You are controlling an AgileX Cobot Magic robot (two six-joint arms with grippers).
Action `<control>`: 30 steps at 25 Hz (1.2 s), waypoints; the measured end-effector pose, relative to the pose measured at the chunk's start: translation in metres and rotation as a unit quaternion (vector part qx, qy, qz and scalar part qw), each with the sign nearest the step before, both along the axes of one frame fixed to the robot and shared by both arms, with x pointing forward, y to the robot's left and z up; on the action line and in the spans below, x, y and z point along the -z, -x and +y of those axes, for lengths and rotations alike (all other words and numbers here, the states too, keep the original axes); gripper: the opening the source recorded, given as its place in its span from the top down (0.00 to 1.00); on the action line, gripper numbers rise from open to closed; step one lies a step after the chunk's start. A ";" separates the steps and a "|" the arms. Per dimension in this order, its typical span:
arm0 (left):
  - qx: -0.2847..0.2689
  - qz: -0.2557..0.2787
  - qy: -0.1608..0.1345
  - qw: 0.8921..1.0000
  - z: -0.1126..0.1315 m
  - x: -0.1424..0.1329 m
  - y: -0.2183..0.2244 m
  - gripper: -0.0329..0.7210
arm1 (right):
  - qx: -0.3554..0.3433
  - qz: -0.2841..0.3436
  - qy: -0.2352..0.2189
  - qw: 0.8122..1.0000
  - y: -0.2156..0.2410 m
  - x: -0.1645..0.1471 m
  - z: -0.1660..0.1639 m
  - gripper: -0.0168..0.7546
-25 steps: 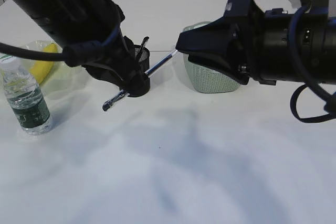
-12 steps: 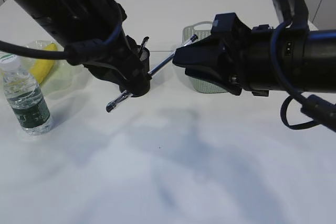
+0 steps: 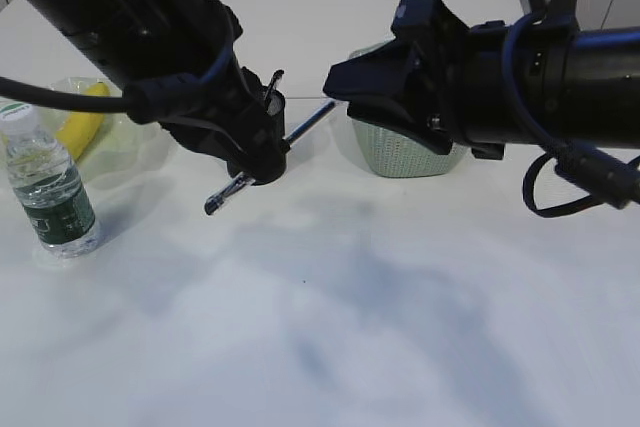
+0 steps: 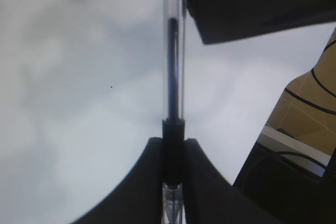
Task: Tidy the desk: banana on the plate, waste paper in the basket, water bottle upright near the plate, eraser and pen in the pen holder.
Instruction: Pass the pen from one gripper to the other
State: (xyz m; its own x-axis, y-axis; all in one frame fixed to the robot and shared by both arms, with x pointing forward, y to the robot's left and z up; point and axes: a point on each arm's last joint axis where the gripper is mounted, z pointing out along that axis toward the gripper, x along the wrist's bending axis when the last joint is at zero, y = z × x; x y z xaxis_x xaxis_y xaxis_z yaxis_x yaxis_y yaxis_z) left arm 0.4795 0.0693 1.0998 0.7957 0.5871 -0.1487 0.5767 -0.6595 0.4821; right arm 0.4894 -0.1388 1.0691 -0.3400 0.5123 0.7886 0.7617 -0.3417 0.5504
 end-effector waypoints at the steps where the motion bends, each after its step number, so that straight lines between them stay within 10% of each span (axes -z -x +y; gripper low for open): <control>1: 0.001 0.001 0.001 1.000 0.000 0.000 0.000 0.90 | 0.003 0.002 -0.001 1.000 0.000 0.000 0.000 0.65; 19: 0.010 0.008 0.013 1.000 -0.002 0.000 0.002 0.90 | 0.016 0.034 0.001 0.999 -0.012 0.013 0.004 0.66; 30: 0.013 0.005 0.011 1.000 -0.003 0.002 0.001 0.90 | 0.013 0.051 -0.029 0.998 -0.014 0.010 0.006 0.91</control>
State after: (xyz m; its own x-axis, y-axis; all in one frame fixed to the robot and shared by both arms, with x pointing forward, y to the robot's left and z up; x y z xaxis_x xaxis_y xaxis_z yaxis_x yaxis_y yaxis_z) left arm 0.4781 0.0666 1.0982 0.8086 0.5631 -0.1706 0.5652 -0.6628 0.4911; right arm 0.5030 -0.1323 1.0586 -0.2427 0.4726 0.8472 0.8034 -0.3916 0.4486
